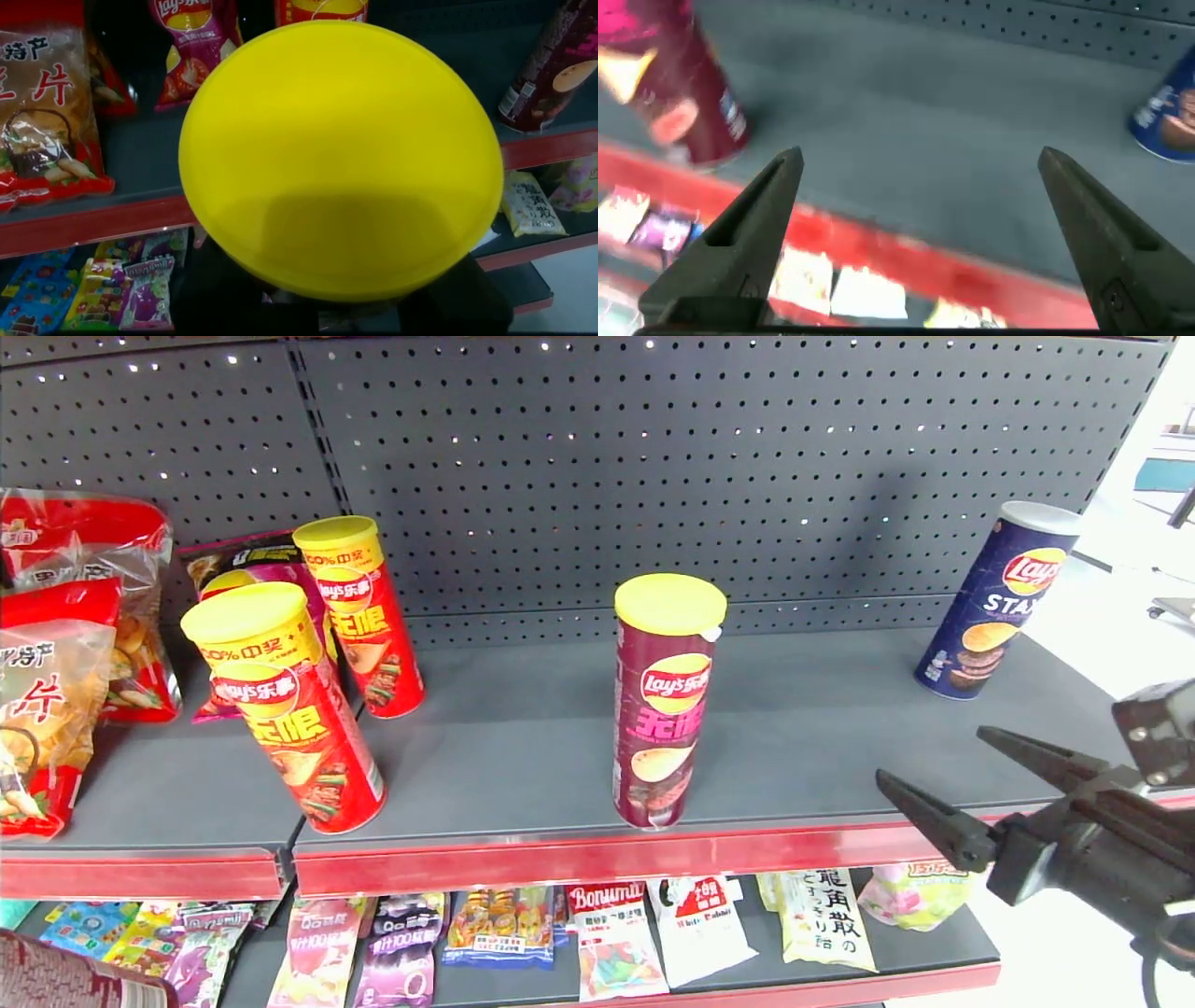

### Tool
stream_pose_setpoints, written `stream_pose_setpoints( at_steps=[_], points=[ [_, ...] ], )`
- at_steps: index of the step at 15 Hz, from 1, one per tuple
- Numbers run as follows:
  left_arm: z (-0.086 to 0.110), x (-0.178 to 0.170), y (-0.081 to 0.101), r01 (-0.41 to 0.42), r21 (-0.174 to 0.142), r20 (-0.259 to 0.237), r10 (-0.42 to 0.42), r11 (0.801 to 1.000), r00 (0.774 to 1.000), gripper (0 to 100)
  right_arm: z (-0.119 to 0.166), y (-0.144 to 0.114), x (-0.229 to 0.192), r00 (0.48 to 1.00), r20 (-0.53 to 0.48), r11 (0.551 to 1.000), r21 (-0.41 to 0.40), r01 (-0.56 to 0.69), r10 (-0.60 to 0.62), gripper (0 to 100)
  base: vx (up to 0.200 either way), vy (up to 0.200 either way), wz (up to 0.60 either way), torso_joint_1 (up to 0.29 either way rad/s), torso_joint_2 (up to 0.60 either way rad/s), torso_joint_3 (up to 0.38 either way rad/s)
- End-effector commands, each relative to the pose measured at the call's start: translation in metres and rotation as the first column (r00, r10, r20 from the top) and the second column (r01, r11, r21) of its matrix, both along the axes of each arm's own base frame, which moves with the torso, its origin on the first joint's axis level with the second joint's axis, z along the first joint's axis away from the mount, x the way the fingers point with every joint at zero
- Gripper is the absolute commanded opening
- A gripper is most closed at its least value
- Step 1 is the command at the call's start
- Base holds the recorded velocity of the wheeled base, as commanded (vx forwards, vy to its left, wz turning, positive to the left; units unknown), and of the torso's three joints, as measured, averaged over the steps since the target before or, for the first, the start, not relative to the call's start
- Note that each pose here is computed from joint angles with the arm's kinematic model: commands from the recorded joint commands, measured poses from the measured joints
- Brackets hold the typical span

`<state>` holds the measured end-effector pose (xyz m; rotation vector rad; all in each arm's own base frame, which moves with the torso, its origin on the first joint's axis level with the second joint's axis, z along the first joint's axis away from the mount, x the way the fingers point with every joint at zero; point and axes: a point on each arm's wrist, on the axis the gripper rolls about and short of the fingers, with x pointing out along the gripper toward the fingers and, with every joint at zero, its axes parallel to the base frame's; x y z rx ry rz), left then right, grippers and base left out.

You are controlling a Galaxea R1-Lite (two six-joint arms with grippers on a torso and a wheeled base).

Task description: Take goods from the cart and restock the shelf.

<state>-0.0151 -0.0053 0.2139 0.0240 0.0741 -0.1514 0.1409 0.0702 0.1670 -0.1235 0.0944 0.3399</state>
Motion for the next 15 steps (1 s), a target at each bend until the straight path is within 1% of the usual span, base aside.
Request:
stream_pose_setpoints(
  at_steps=[1, 2, 3, 4, 5, 6, 7, 8, 9, 10, 11, 12, 13, 14, 15],
  points=[
    [0.001, 0.006, 0.0, 0.002, 0.0, -0.025, -0.002, 1.0, 1.0, 0, 0.035, -0.025, -0.034, 0.995, 0.101, 1.0, 0.006, 0.007, -0.008, 100, 0.0, 0.0, 0.0, 0.0, 0.0, 0.0],
    [0.003, 0.01, 0.001, 0.003, 0.001, -0.04, -0.003, 1.0, 0.999, 0, 0.056, -0.045, -0.063, 0.995, 0.058, 0.996, -0.035, 0.081, -0.079, 100, 0.0, 0.0, 0.0, 0.0, 0.0, 0.0],
    [0.002, 0.012, 0.001, 0.003, 0.012, -0.046, -0.003, 1.0, 0.999, 0, 0.063, -0.058, -0.093, 0.991, 0.006, 0.99, -0.059, 0.132, -0.131, 100, 0.0, 0.0, 0.0, 0.0, 0.0, 0.0],
    [0.0, 0.012, 0.001, 0.008, 0.035, -0.046, -0.006, 0.999, 0.999, 0, 0.058, -0.067, -0.118, 0.982, -0.033, 0.98, -0.08, 0.183, -0.186, 100, 0.0, 0.0, 0.0, 0.0, 0.0, 0.0],
    [-0.001, 0.011, 0.001, 0.008, 0.045, -0.046, -0.006, 0.999, 0.999, 0, 0.053, -0.072, -0.135, 0.965, -0.052, 0.963, -0.094, 0.251, -0.256, 100, 0.0, 0.0, 0.0, 0.0, 0.0, 0.0],
    [-0.002, 0.011, 0.001, 0.008, 0.048, -0.047, -0.006, 0.999, 0.999, 0, 0.046, -0.075, -0.147, 0.944, -0.063, 0.944, -0.097, 0.316, -0.323, 100, 0.0, 0.0, 0.0, 0.0, 0.0, 0.0],
    [-0.005, 0.012, 0.0, 0.016, 0.046, -0.059, -0.014, 0.999, 0.998, 0, 0.028, -0.075, -0.166, 0.89, -0.081, 0.892, -0.103, 0.439, -0.448, 100, 0.0, 0.0, 0.0, 0.0, 0.0, 0.0],
    [-0.008, 0.012, 0.0, 0.023, 0.045, -0.064, -0.02, 0.999, 0.998, 0, 0.015, -0.072, -0.174, 0.841, -0.103, 0.846, -0.114, 0.521, -0.531, 100, 0.0, 0.0, 0.0, 0.0, 0.0, 0.0],
    [-0.009, 0.012, 0.0, 0.027, 0.044, -0.067, -0.024, 0.999, 0.997, 0, -0.004, -0.066, -0.182, 0.783, -0.107, 0.789, -0.115, 0.603, -0.613, 100, 0.0, 0.0, 0.0, 0.0, 0.0, 0.0],
    [-0.009, 0.011, 0.0, 0.027, 0.044, -0.062, -0.024, 0.999, 0.998, 0, -0.022, -0.063, -0.183, 0.77, -0.112, 0.778, -0.116, 0.617, -0.628, 100, 0.0, 0.0, 0.0, 0.0, 0.0, 0.0],
    [-0.009, 0.011, 0.0, 0.027, 0.045, -0.06, -0.024, 0.999, 0.998, 0, -0.036, -0.061, -0.183, 0.812, -0.103, 0.818, -0.104, 0.566, -0.575, 100, 0.0, 0.0, 0.0, 0.0, 0.0, 0.0],
    [-0.01, 0.01, 0.0, 0.027, 0.045, -0.06, -0.024, 0.999, 0.998, 0, -0.051, -0.061, -0.181, 0.88, -0.074, 0.883, -0.078, 0.464, -0.469, 100, 0.0, 0.0, 0.0, 0.0, 0.0, 0.0],
    [-0.01, 0.009, 0.0, 0.028, 0.045, -0.056, -0.026, 0.999, 0.998, 0, -0.062, -0.061, -0.171, 0.919, -0.024, 0.917, -0.07, 0.392, -0.394, 100, 0.0, 0.0, 0.0, 0.0, 0.0, 0.0],
    [-0.011, 0.008, 0.0, 0.028, 0.044, -0.052, -0.026, 0.999, 0.998, 0, -0.066, -0.063, -0.162, 0.932, 0.03, 0.931, -0.057, 0.362, -0.361, 100, 0.0, 0.0, 0.0, 0.0, 0.0, 0.0],
    [-0.011, 0.008, 0.0, 0.026, 0.041, -0.05, -0.024, 0.999, 0.998, 0, -0.068, -0.064, -0.157, 0.939, 0.021, 0.938, -0.058, 0.343, -0.342, 100, 0.0, 0.0, 0.0, 0.0, 0.0, 0.0]
  ],
)
